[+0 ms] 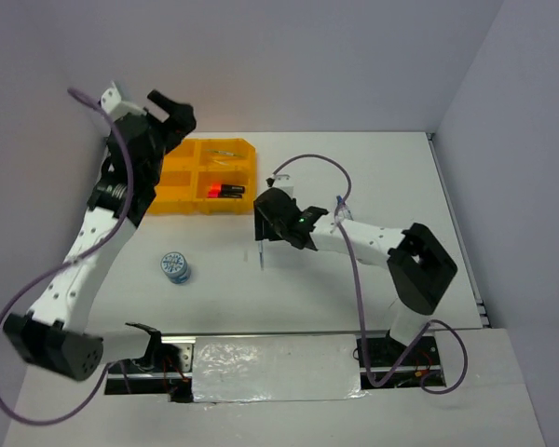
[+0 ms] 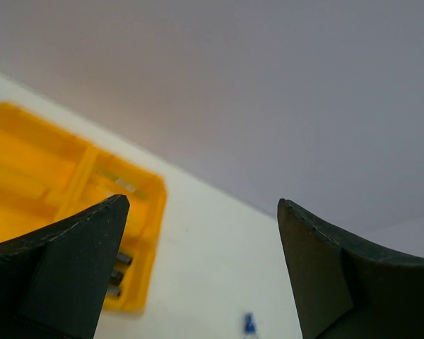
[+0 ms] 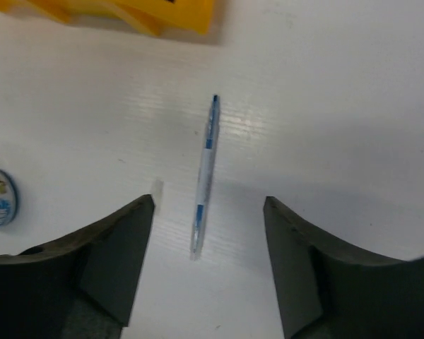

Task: Sort the stationery into containers
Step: Place the pen in the storage box, then pick up the pen from the center of the board.

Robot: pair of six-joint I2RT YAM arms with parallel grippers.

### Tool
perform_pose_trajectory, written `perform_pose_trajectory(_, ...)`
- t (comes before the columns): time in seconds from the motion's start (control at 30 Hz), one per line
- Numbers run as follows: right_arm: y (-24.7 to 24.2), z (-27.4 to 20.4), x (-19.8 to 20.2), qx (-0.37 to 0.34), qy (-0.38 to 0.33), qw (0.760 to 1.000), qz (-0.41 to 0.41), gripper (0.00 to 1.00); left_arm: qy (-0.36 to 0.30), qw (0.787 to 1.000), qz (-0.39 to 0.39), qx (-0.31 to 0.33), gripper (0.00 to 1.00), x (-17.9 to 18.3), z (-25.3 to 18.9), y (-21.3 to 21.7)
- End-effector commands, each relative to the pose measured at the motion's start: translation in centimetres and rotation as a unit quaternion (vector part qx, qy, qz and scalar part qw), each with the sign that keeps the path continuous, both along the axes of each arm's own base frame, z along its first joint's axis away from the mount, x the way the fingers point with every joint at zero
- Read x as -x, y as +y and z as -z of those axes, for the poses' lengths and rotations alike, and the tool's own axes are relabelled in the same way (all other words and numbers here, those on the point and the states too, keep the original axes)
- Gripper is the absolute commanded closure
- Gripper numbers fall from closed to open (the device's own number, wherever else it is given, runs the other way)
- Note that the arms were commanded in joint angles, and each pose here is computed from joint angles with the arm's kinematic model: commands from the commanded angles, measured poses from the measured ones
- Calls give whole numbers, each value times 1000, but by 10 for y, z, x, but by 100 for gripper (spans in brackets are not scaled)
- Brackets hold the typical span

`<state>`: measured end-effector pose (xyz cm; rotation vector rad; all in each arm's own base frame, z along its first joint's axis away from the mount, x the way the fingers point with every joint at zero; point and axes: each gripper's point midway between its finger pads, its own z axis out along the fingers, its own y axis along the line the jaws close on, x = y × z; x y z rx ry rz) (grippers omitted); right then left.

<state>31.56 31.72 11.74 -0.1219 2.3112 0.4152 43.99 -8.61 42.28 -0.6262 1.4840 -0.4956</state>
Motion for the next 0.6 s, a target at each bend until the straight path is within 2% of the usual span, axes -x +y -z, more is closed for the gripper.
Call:
perform_pose_trajectory(0.0,1,11,3,55,14,997,43,33,201,976,4,-82,1,56,135,18)
perform_pose_trajectory(0.03,8,10,2,54,13,997,44,37,186,980,7,-77,1,76,126,23)
perform_pose_trajectory(0.1,11,25,4,70,26,996,43,41,201,975,15,-92,1,96,146,27)
perform_pose_trajectory(0.3,27,54,4,88,53,994,31,46,205,971,79,-99,1,145,153,19)
perform_pose_trajectory(0.5,27,76,1,118,66,990,39,52,215,963,100,-124,0,165,168,21)
perform_pose_trajectory(0.57,26,86,0,126,73,989,39,59,219,961,109,-130,1,168,172,19)
